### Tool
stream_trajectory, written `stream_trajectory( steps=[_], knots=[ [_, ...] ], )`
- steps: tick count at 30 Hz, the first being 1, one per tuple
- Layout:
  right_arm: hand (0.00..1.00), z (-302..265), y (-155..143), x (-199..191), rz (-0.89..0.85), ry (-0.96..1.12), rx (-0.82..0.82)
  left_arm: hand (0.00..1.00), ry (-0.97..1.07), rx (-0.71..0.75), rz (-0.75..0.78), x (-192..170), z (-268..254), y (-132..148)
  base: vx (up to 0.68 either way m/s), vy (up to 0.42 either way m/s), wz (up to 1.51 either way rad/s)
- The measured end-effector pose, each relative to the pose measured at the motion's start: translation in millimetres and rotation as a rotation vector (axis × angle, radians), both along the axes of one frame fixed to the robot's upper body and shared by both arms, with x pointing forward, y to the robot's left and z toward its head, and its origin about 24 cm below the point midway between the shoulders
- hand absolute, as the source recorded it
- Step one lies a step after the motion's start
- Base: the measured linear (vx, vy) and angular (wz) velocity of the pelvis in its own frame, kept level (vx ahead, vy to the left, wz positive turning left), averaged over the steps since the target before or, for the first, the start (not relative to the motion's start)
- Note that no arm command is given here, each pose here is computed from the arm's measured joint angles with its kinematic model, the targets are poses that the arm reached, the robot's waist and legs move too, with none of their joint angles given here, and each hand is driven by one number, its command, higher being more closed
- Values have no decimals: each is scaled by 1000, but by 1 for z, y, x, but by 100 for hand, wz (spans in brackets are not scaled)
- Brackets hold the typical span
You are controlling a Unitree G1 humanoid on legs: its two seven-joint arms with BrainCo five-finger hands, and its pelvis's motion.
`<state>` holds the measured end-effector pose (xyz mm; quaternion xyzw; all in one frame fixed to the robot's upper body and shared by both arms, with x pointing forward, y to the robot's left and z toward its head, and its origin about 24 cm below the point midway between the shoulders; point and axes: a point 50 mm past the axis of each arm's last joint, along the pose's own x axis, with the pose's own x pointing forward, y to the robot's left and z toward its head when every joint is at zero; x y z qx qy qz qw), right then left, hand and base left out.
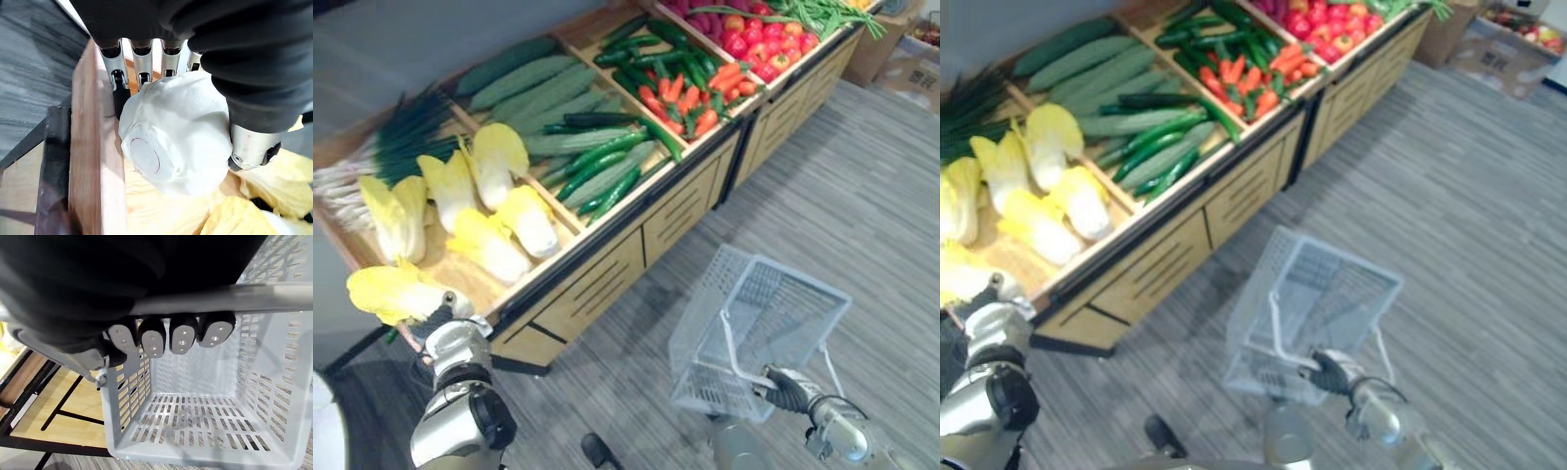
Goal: Pick vegetable in the basket
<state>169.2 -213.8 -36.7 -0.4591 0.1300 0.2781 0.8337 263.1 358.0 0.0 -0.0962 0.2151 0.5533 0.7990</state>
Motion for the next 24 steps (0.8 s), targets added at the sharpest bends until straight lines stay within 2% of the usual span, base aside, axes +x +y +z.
stream_trajectory(
  steps=[5,8,13,14,16,18,20,22,24],
  knots=[
    [100,-11,-5,-13,-60,48,10,100,-23,17,3,7,3,-9,-38,-7,19],
    [100,-17,-7,-20,-97,71,15,100,-137,75,50,15,26,-7,-33,-8,17],
    [100,-23,-13,-29,-165,93,24,100,-361,259,91,18,82,-3,-8,-10,16],
    [100,-28,-16,-35,-207,110,30,100,-447,345,87,17,105,-9,28,-3,9],
    [100,-31,-18,-36,-237,120,36,100,-479,411,79,14,116,-15,35,-3,6],
    [100,-37,-26,-40,-312,135,33,100,-513,532,45,10,131,-33,29,-2,13],
    [100,-39,-34,-42,-350,135,16,100,-537,586,15,6,137,-48,5,0,8],
    [100,-39,-49,-43,-409,131,-19,100,-539,674,-79,5,139,-73,0,0,0],
    [100,-35,-68,-41,-471,117,-54,100,-538,753,-239,7,139,-102,-10,-7,-4]
  ],
)
